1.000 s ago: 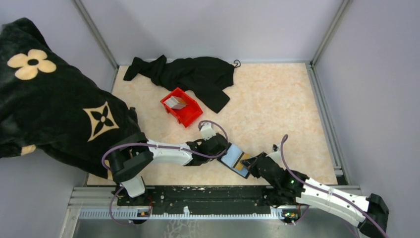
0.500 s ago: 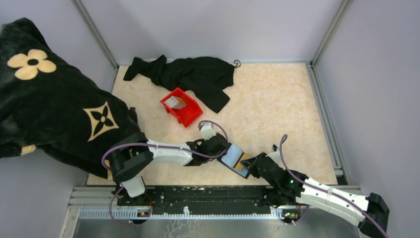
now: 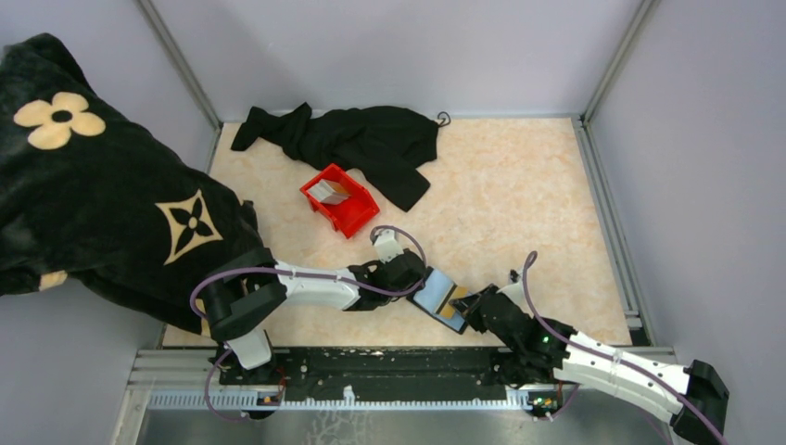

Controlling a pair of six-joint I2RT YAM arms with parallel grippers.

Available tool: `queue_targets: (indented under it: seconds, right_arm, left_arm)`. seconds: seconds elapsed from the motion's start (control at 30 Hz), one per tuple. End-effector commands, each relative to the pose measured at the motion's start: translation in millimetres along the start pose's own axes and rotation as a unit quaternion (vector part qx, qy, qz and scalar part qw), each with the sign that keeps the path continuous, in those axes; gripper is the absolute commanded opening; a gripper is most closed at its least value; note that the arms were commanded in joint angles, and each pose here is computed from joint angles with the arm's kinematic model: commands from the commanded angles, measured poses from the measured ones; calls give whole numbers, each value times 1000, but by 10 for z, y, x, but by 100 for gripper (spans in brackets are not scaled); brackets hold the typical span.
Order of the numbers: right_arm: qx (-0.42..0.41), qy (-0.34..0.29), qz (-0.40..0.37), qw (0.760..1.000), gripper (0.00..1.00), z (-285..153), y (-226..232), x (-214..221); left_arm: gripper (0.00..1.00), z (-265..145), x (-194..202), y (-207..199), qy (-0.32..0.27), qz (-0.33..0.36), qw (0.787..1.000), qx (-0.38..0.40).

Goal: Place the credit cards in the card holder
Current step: Insert the credit card into the card holder.

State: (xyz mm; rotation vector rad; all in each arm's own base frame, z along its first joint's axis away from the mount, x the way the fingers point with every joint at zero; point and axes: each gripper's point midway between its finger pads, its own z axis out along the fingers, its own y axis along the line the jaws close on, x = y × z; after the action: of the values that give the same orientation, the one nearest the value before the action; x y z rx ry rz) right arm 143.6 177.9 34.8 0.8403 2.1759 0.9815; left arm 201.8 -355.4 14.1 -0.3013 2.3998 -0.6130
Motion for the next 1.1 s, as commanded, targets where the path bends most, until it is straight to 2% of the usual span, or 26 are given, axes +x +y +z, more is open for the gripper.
queue_targets:
  seconds: [0.0,0.77,1.07]
  right_arm:
    - [34,-4,-28,999,0,79,-364,30]
    - [23,-2,-28,999,0,67,-244,33]
    - [31,3,-30,999,0,122,-341,78]
  left_arm:
    - [42,-123,641,1238,123,90,974,-170]
    - [42,-117,672,1289,127,91,972,-173]
    - [44,-163,647,1371,121,85,972,-184]
